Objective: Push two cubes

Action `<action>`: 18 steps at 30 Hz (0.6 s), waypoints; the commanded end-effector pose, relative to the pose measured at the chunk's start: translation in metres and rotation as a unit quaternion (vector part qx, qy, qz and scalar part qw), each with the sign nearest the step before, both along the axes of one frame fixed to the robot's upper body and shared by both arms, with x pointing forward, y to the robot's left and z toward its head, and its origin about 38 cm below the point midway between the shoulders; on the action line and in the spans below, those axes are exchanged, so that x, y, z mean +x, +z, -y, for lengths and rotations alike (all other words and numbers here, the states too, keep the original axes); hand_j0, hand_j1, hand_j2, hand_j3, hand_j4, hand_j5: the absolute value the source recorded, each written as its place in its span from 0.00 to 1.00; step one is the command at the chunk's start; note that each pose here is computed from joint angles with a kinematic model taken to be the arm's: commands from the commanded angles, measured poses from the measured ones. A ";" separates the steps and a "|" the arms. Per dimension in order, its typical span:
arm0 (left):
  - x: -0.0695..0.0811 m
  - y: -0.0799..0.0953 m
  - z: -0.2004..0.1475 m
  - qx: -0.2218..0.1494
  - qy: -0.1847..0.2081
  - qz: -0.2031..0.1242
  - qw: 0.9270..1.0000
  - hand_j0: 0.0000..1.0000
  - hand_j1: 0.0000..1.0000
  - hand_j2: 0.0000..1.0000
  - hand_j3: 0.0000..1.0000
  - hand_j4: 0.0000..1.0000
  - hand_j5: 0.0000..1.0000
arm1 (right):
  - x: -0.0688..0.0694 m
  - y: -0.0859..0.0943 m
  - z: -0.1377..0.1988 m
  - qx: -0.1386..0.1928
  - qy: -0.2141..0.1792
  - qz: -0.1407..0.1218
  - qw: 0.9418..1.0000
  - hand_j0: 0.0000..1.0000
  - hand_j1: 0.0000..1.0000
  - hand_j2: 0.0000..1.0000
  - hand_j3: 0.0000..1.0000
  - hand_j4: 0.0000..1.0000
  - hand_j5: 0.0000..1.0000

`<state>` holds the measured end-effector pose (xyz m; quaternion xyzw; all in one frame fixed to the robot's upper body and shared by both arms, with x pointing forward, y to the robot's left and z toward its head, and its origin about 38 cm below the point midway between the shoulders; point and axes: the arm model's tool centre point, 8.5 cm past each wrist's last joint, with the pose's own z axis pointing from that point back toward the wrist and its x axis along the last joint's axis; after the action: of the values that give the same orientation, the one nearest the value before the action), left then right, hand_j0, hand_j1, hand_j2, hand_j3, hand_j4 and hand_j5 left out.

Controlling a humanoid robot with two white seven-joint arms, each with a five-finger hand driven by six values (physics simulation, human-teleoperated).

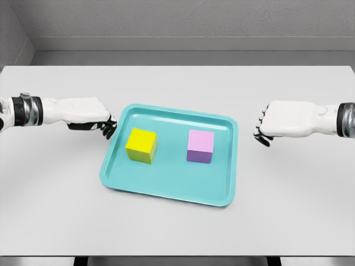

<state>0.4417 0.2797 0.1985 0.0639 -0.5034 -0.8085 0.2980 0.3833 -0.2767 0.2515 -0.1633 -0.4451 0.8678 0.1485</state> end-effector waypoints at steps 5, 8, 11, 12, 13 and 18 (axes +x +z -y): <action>0.001 -0.004 0.011 -0.011 -0.007 -0.004 1.000 0.14 0.14 0.14 0.14 0.14 0.14 | -0.005 -0.037 -0.045 -0.024 0.056 -0.024 0.998 0.09 0.09 0.09 0.09 0.09 0.09; -0.001 -0.015 0.021 -0.016 -0.013 -0.013 1.000 0.14 0.14 0.14 0.14 0.14 0.14 | -0.007 -0.044 -0.051 -0.034 0.068 -0.028 0.997 0.09 0.09 0.09 0.09 0.09 0.09; 0.002 -0.022 0.031 -0.017 -0.015 -0.015 1.000 0.14 0.14 0.14 0.14 0.14 0.14 | -0.007 -0.045 -0.052 -0.035 0.069 -0.028 0.997 0.09 0.09 0.09 0.09 0.09 0.09; 0.002 -0.022 0.031 -0.017 -0.016 -0.015 1.000 0.14 0.14 0.14 0.14 0.14 0.14 | -0.008 -0.047 -0.053 -0.038 0.071 -0.031 0.996 0.09 0.09 0.09 0.09 0.09 0.09; 0.002 -0.022 0.031 -0.017 -0.016 -0.015 1.000 0.14 0.14 0.14 0.14 0.14 0.14 | -0.008 -0.048 -0.053 -0.045 0.073 -0.029 0.996 0.09 0.09 0.09 0.09 0.09 0.09; 0.004 -0.026 0.038 -0.020 -0.017 -0.018 0.999 0.14 0.14 0.14 0.14 0.14 0.14 | 0.008 -0.047 -0.052 -0.045 0.057 -0.024 0.997 0.09 0.09 0.09 0.09 0.09 0.09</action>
<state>0.4448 0.2442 0.1735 0.0360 -0.5137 -0.8055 0.2931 0.3868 -0.2235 0.2091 -0.1251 -0.4123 0.8976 0.0927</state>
